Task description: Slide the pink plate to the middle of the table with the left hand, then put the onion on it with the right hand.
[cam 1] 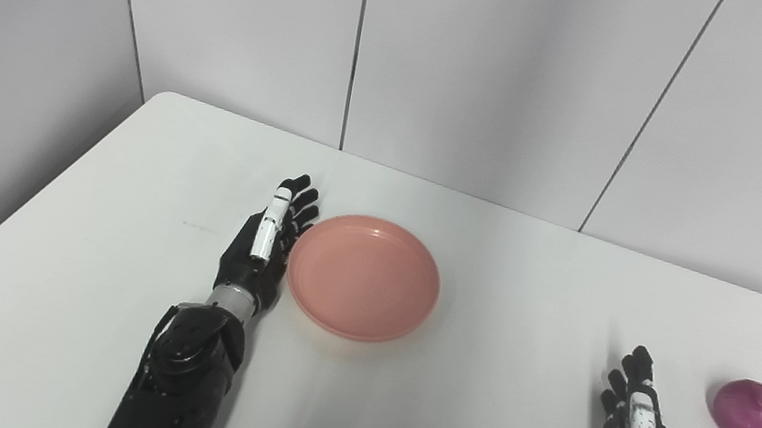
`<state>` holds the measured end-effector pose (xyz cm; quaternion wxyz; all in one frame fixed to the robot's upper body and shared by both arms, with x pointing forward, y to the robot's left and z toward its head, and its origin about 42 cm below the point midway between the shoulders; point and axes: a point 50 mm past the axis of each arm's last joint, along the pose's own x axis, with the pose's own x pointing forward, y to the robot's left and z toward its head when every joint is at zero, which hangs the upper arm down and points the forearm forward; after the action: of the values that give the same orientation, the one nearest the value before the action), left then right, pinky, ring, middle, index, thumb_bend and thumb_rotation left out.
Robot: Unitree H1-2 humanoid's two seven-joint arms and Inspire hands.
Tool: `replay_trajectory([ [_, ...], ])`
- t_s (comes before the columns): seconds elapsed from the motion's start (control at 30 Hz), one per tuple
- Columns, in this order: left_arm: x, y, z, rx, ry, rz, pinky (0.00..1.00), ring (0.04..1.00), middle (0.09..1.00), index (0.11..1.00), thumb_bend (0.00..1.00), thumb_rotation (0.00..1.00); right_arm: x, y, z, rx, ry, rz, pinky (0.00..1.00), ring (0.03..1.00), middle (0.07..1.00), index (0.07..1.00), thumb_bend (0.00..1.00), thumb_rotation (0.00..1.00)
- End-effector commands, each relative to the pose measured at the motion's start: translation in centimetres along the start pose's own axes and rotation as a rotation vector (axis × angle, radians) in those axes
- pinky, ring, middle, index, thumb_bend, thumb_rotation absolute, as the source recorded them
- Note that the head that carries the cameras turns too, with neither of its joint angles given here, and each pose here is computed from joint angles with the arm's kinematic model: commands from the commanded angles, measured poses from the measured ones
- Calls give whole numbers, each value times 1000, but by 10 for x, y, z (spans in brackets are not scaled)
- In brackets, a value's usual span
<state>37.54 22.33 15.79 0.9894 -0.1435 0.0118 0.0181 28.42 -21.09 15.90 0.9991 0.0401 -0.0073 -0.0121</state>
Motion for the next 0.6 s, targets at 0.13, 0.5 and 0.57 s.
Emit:
replay_trajectory([
  [0.13, 2, -15, 13, 25, -44, -59, 952, 958, 956, 940, 395, 1000, 3, 8, 11, 2, -68, 5, 1000, 1000, 1000, 1000, 202, 1000],
  [0.5, -5, -26, 10, 15, -23, -98, 946, 944, 952, 936, 375, 1000, 3, 18, 11, 2, -67, 0, 1000, 990, 992, 999, 224, 1000],
  [0.57, -6, -26, 9, 18, -15, -113, 959, 959, 962, 945, 384, 1000, 3, 20, 11, 5, -69, 3, 1000, 990, 995, 1000, 234, 1000],
])
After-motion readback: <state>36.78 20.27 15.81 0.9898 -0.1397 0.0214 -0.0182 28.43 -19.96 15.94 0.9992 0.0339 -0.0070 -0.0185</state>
